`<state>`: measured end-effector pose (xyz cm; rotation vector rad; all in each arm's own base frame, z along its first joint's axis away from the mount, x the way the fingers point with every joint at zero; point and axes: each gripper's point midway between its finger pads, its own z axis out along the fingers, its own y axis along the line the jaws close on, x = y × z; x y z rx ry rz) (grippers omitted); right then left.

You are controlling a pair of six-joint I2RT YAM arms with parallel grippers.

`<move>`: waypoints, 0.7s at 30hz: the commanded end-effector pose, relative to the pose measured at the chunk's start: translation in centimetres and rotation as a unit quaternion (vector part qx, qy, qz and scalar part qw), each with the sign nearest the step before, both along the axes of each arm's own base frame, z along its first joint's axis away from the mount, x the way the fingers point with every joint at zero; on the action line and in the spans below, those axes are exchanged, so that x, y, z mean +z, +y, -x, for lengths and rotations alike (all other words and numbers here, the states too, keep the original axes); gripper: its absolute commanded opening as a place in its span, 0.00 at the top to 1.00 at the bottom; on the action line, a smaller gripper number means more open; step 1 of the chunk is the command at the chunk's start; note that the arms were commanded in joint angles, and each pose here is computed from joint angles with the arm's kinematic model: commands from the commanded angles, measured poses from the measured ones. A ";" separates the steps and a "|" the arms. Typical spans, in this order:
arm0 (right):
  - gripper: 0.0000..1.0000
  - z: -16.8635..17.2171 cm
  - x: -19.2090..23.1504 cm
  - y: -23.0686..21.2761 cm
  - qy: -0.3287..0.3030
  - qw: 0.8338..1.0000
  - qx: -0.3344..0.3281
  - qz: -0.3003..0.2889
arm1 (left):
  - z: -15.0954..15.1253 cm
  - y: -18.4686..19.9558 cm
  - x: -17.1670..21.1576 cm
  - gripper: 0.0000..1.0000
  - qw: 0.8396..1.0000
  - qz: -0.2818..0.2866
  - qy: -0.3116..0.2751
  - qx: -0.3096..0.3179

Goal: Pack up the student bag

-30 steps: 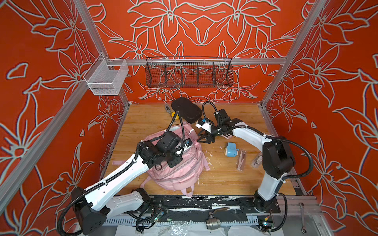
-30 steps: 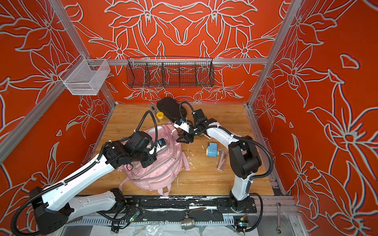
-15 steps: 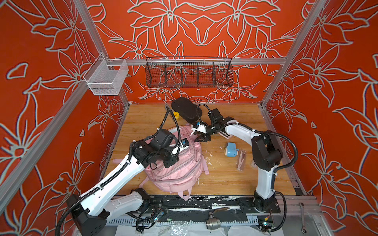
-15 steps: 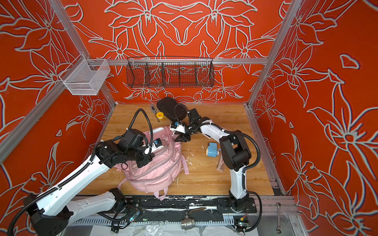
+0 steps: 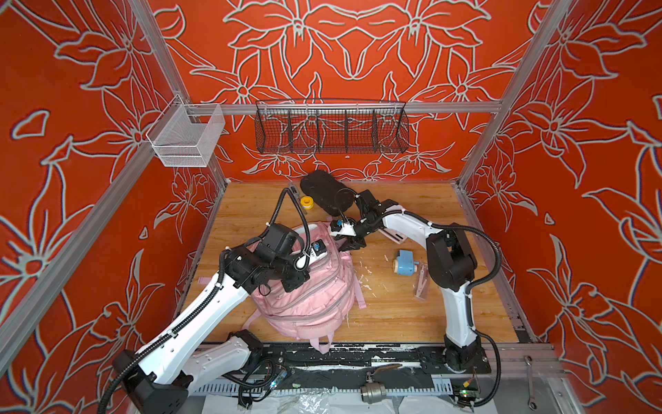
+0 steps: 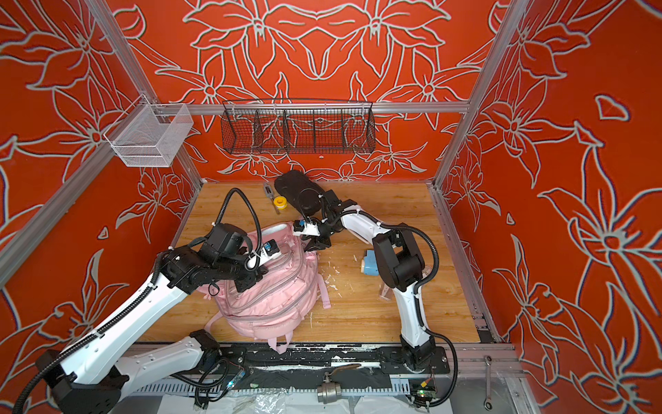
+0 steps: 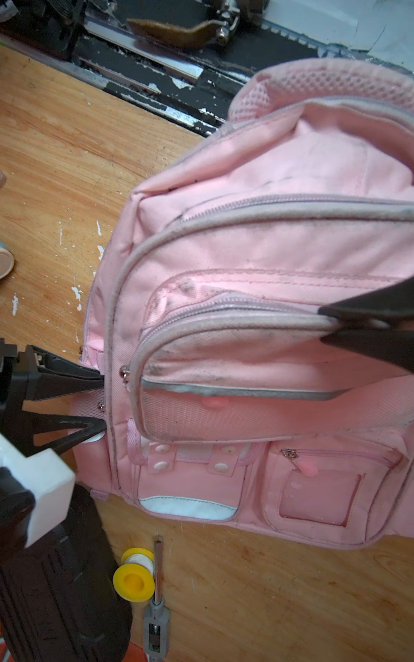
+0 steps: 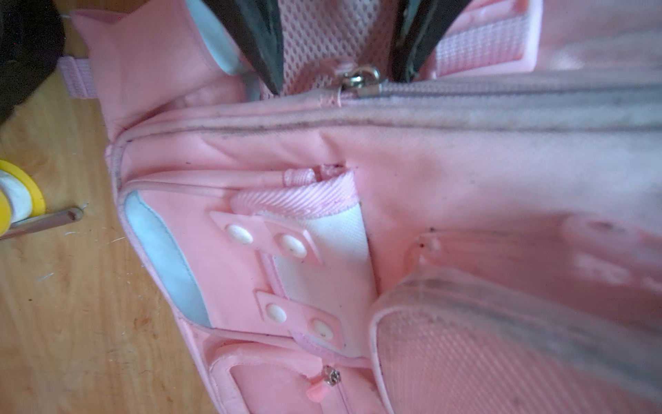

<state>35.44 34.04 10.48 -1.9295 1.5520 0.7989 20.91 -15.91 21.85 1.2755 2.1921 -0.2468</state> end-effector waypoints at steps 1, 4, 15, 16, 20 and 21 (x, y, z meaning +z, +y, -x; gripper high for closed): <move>0.53 1.2 -0.6 0.3 0.024 0.999 0.026 0.009 | -1.0 -0.9 2.5 1.00 0.998 0.039 -0.054 -0.015; 0.59 1.6 -0.6 0.4 0.034 0.999 0.031 0.006 | -1.2 -0.8 2.0 1.00 0.998 0.039 -0.052 -0.009; 0.73 2.4 -0.1 -0.1 0.052 0.998 0.020 -0.009 | -1.3 0.0 2.1 1.00 0.997 0.039 -0.064 0.010; 0.73 2.4 0.1 -0.2 0.051 0.998 0.017 -0.014 | -1.3 0.0 2.0 1.00 0.997 0.039 -0.064 0.011; 0.76 2.6 0.4 -0.5 0.063 0.998 0.005 -0.025 | -1.3 0.1 2.0 1.00 0.997 0.041 -0.064 0.014; 0.76 2.6 0.3 -0.5 0.069 0.997 0.001 -0.026 | -1.3 0.1 2.0 1.00 0.997 0.041 -0.065 0.014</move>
